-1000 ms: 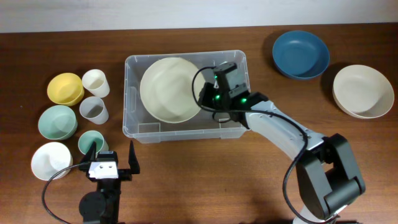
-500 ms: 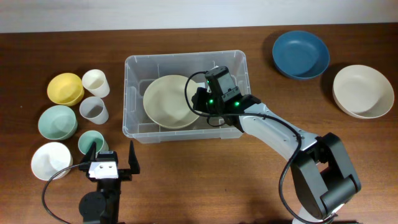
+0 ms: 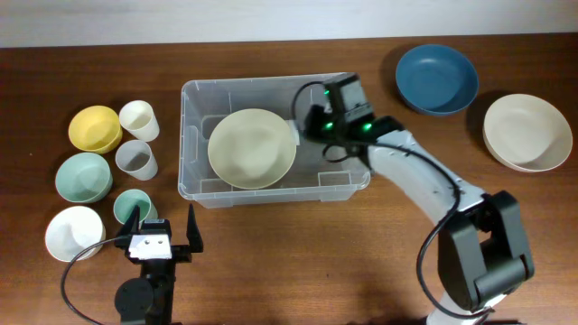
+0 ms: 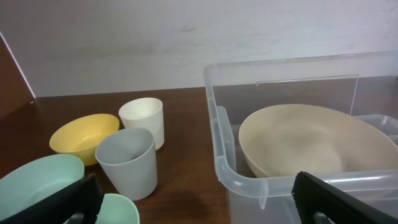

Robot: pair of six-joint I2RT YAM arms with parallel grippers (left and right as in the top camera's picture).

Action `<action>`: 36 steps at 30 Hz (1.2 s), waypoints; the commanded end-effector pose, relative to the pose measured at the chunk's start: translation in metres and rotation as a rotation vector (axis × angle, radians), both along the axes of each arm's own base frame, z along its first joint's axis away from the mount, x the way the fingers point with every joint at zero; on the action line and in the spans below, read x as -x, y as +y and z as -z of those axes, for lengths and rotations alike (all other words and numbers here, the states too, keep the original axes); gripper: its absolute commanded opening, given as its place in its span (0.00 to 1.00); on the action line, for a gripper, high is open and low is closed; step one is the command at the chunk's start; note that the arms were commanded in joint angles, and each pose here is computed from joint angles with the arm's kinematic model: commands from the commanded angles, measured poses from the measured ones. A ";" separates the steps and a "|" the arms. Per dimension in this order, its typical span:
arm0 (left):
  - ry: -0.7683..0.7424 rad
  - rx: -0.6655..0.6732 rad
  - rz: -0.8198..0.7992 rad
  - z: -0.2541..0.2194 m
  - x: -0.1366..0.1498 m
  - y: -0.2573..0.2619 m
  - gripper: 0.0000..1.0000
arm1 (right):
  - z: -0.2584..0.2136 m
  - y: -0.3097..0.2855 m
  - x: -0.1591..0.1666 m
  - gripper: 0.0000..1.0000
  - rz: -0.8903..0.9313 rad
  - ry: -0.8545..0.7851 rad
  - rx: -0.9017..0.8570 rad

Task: Pack container
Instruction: 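Lower the cream plate into the bin and open the right gripper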

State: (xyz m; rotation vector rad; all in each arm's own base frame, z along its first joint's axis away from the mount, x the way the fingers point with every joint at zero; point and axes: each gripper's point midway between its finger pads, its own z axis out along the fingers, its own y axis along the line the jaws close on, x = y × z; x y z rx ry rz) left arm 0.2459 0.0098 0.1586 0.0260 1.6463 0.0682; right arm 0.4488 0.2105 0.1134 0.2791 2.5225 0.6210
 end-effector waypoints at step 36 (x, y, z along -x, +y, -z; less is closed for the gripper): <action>0.000 0.007 0.008 0.001 0.000 -0.001 0.99 | 0.083 0.043 0.020 0.04 -0.136 0.094 0.124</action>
